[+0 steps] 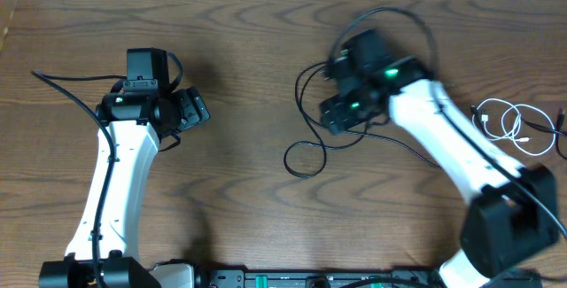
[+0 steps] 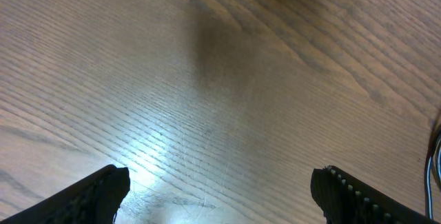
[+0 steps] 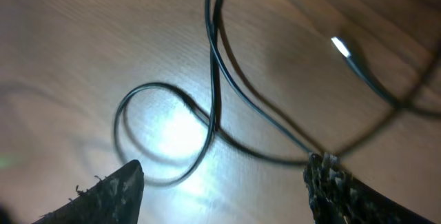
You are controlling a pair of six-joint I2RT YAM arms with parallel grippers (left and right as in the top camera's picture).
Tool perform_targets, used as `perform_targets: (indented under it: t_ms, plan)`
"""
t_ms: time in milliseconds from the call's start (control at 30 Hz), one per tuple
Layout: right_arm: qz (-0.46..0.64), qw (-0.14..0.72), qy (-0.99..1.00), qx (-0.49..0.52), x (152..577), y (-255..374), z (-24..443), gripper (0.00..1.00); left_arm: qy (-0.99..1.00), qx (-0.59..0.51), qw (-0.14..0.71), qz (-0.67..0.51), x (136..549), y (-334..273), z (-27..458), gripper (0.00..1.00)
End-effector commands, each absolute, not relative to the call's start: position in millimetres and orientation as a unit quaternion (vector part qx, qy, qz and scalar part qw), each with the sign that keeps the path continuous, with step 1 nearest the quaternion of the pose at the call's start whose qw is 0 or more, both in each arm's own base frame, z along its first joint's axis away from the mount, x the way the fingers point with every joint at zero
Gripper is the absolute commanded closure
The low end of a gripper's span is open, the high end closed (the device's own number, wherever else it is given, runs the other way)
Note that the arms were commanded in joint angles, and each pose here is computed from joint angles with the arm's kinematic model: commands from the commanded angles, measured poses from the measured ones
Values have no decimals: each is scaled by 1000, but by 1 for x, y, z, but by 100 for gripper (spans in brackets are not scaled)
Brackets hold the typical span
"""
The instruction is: Untangle cables
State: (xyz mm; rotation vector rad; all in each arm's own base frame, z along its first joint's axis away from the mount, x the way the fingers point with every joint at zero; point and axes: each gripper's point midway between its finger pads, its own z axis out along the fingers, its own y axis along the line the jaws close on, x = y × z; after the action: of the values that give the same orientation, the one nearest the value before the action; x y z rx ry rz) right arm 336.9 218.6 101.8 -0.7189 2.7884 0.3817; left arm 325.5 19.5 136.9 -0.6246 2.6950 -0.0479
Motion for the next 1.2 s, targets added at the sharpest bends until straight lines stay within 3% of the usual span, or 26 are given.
perform_targets:
  t_ms: [0,500,767,900,1167]
  plan:
    - [70,115,949,-284,340,225,70,28,956,-224,189,-15,326,21,140,10]
    - [11,100,946,-309,337,257,1,30,956,-224,189,-15,326,21,140,10]
    - [17,32,958,-284,306,247,-3,46,956,-224,189,-15,326,21,140,10]
    - [24,-5,958,-284,290,243,-4,39,956,-224,189,-15,326,21,140,10]
    - [35,8,958,-285,293,249,-7,40,956,-224,189,-15,326,21,140,10]
